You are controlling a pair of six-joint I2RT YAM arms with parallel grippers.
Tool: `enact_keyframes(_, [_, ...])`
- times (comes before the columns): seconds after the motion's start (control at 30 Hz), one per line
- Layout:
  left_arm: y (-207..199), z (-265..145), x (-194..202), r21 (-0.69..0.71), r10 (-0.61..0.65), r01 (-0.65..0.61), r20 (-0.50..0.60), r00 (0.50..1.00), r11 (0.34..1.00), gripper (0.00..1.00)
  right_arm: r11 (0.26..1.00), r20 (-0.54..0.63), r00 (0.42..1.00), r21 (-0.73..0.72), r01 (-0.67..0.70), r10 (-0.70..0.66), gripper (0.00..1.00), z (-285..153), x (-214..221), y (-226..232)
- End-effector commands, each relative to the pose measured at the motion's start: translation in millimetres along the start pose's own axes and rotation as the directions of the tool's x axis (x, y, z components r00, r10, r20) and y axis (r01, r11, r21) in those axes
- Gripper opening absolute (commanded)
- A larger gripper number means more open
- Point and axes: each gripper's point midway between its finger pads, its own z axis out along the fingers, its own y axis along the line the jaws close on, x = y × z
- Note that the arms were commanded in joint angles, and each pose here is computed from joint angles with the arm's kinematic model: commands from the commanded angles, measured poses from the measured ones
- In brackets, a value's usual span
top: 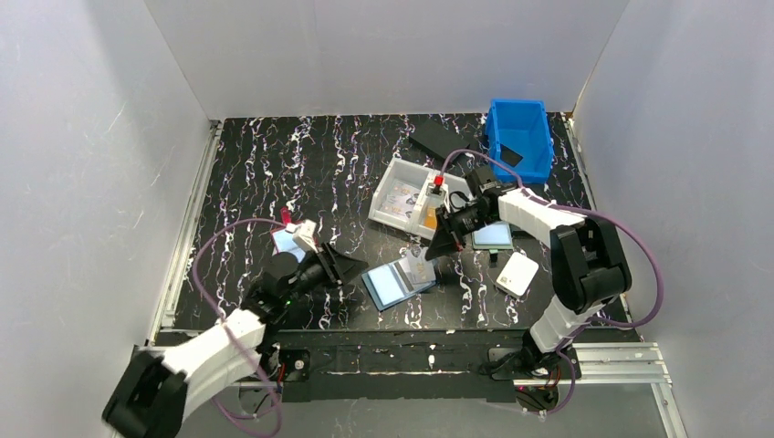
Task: Take the credit cards out of the card holder
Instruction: Remove the credit card from the card holder, then place the credit card in the storage box.
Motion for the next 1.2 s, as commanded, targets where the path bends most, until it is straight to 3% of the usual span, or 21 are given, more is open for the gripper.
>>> enact_keyframes(0.0, [7, -31, -20, -0.12, 0.154, -0.141, 0.101, 0.983, 0.983, 0.52, 0.993, 0.097, 0.991, -0.07, 0.096, -0.089, 0.01, -16, -24, 27])
enact_keyframes(0.07, [-1, -40, -30, -0.085, 0.136, -0.122, 0.189, 0.972, 0.989, 0.86, 0.991, 0.128, 0.986, -0.069, 0.112, -0.103, 0.01, -22, -29, 30])
enact_keyframes(0.1, [-7, -43, -34, -0.047, 0.114, -0.106, 0.228, 0.967, 0.993, 0.97, 0.991, 0.147, 0.983, -0.066, 0.121, -0.11, 0.01, -27, -32, 32])
enact_keyframes(0.2, [-37, -49, -37, 0.122, 0.092, -0.129, 0.275, 0.957, 0.984, 0.98, 0.992, 0.228, 0.968, -0.047, 0.118, -0.104, 0.01, -47, -45, 34])
enact_keyframes(0.27, [-55, -49, -33, 0.186, 0.119, -0.166, 0.238, 0.964, 0.968, 0.98, 0.993, 0.287, 0.953, -0.038, 0.114, -0.099, 0.01, -62, -55, 36])
enact_keyframes(0.4, [-72, -36, -27, 0.209, 0.163, -0.184, 0.113, 0.98, 0.96, 0.97, 0.992, 0.351, 0.929, -0.004, 0.123, -0.113, 0.01, -77, -70, 38])
enact_keyframes(0.63, [-114, 11, -24, 0.252, 0.302, -0.296, 0.015, 0.953, 0.921, 0.96, 0.997, 0.379, 0.924, -0.033, 0.069, -0.051, 0.01, -83, -83, 45])
enact_keyframes(0.77, [-129, 46, -17, 0.287, 0.348, -0.321, -0.046, 0.936, 0.903, 0.84, 0.996, 0.377, 0.925, -0.054, 0.07, -0.044, 0.01, -84, -83, 52])
enact_keyframes(0.9, [-132, 76, -19, 0.288, 0.348, -0.319, -0.052, 0.936, 0.903, 0.8, 0.995, 0.377, 0.925, -0.064, 0.083, -0.053, 0.01, -84, -78, 59])
enact_keyframes(1.07, [-147, 110, -13, 0.363, 0.34, -0.276, -0.125, 0.932, 0.89, 0.49, 0.992, 0.374, 0.926, -0.085, 0.089, -0.051, 0.01, -81, -72, 59])
enact_keyframes(1.1, [-152, 111, -9, 0.393, 0.339, -0.261, -0.143, 0.93, 0.881, 0.36, 0.993, 0.372, 0.927, -0.083, 0.085, -0.048, 0.01, -80, -70, 58])
enact_keyframes(1.17, [-156, 110, -2, 0.448, 0.333, -0.224, -0.181, 0.925, 0.866, 0.0, 0.996, 0.372, 0.927, -0.059, 0.069, -0.042, 0.01, -79, -70, 50])
